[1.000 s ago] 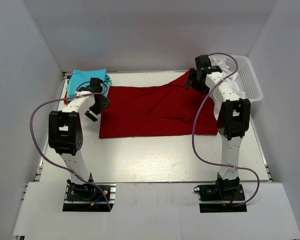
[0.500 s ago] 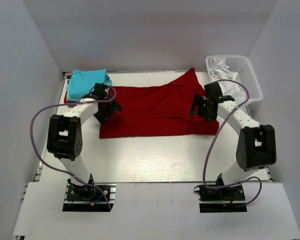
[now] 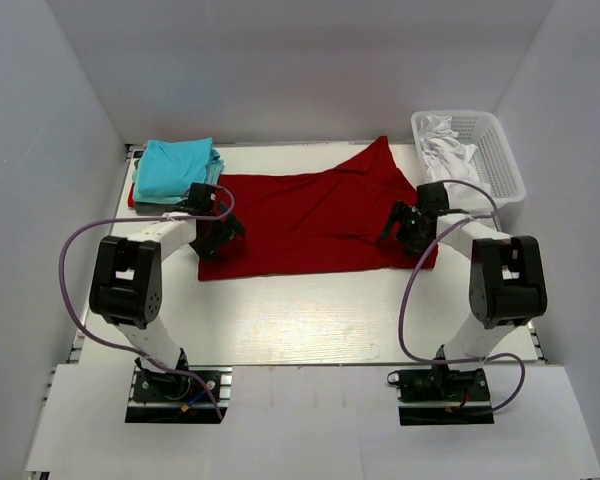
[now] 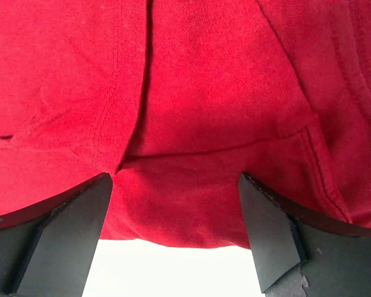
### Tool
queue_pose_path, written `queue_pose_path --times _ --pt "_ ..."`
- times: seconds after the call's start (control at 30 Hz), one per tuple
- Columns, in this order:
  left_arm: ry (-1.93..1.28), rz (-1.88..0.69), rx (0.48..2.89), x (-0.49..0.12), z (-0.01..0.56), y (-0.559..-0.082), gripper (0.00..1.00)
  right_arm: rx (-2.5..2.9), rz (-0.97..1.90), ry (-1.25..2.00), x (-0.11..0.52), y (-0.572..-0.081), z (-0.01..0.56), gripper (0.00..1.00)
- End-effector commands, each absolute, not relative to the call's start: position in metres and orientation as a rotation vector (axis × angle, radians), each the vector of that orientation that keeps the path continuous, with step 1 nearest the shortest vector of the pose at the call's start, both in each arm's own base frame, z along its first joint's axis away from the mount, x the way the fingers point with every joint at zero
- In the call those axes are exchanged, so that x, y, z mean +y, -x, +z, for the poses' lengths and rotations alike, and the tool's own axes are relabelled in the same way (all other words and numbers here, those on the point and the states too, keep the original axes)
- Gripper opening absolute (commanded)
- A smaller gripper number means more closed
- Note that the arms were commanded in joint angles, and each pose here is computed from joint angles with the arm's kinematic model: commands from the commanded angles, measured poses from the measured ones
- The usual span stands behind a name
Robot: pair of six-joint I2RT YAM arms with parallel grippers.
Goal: Fold and stack the t-shirts
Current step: Fold the flattened tshirt in 1/3 of the way
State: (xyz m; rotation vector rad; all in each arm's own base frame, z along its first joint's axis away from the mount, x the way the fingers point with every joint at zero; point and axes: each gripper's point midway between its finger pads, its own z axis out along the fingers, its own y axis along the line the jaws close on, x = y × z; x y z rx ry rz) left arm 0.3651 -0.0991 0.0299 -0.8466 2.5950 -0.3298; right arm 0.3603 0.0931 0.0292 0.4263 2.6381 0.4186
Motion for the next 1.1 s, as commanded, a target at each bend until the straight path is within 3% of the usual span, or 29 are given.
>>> queue_pose_path --times 0.0,0.1,0.27,0.47,0.57,0.8,1.07 --pt "0.892 -0.155 2.773 -0.081 -0.006 -0.300 1.00 2.766 0.434 -0.497 0.093 -0.314 0.000 0.89" --pt "0.911 -0.001 2.799 -0.060 -0.008 -0.264 1.00 2.825 0.394 -0.586 0.083 -0.250 -0.012 0.89" --pt "0.959 0.062 2.869 -0.050 -0.009 -0.215 1.00 2.793 0.418 -0.640 0.079 -0.187 0.009 0.89" --pt "1.021 0.024 2.905 -0.054 0.013 -0.172 1.00 2.793 0.511 -0.632 0.086 -0.139 0.033 0.89" --pt "1.021 0.034 2.833 -0.049 0.039 -0.179 1.00 2.735 0.552 -0.554 0.091 -0.150 0.059 0.90" --pt "0.891 -0.039 2.580 -0.043 0.117 -0.246 1.00 2.585 0.855 -0.220 0.142 -0.199 0.128 0.90" --pt "0.880 0.003 2.473 -0.033 0.144 -0.300 1.00 2.656 0.864 -0.148 0.162 -0.201 0.089 0.90"
